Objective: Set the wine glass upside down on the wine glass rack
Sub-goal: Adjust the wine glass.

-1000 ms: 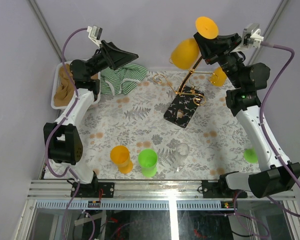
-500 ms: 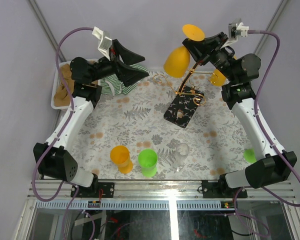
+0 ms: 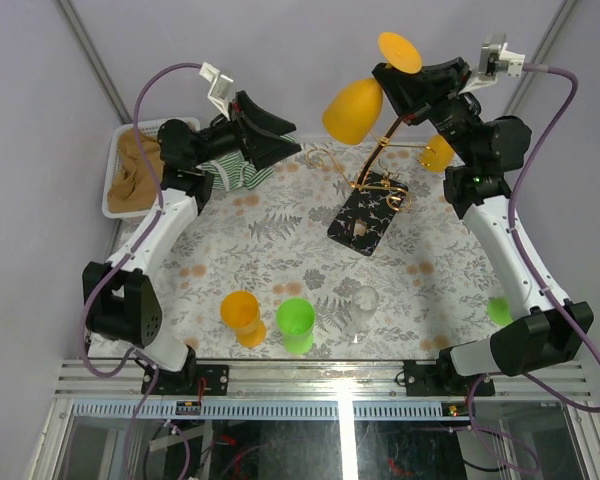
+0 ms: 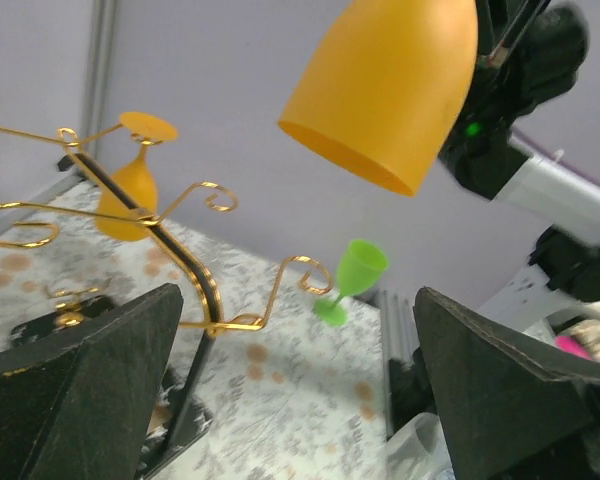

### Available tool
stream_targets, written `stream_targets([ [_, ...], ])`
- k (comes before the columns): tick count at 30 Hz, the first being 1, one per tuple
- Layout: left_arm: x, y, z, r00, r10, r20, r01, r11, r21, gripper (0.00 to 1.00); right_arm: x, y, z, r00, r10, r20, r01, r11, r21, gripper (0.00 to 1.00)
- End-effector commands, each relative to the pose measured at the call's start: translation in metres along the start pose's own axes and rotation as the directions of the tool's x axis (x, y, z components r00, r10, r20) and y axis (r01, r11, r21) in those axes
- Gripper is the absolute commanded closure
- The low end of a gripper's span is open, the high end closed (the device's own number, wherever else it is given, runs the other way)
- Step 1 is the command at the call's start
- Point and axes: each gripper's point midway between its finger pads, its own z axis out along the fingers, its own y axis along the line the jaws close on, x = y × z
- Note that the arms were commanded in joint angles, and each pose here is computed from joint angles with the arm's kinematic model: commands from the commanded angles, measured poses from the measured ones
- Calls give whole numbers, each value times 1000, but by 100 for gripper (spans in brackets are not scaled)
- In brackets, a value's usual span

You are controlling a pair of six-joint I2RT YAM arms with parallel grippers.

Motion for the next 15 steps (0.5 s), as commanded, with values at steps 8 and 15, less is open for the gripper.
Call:
stream_targets([
  [8,-48,-25,-2,858,-466,215,363,847,389,0,-37,20,3,982,-26,190,46,994,-100,100],
  [15,-55,-34,2,852,-470,230,351,839,415,0,-21,10,4,983,-3,182,23,994,-107,100],
])
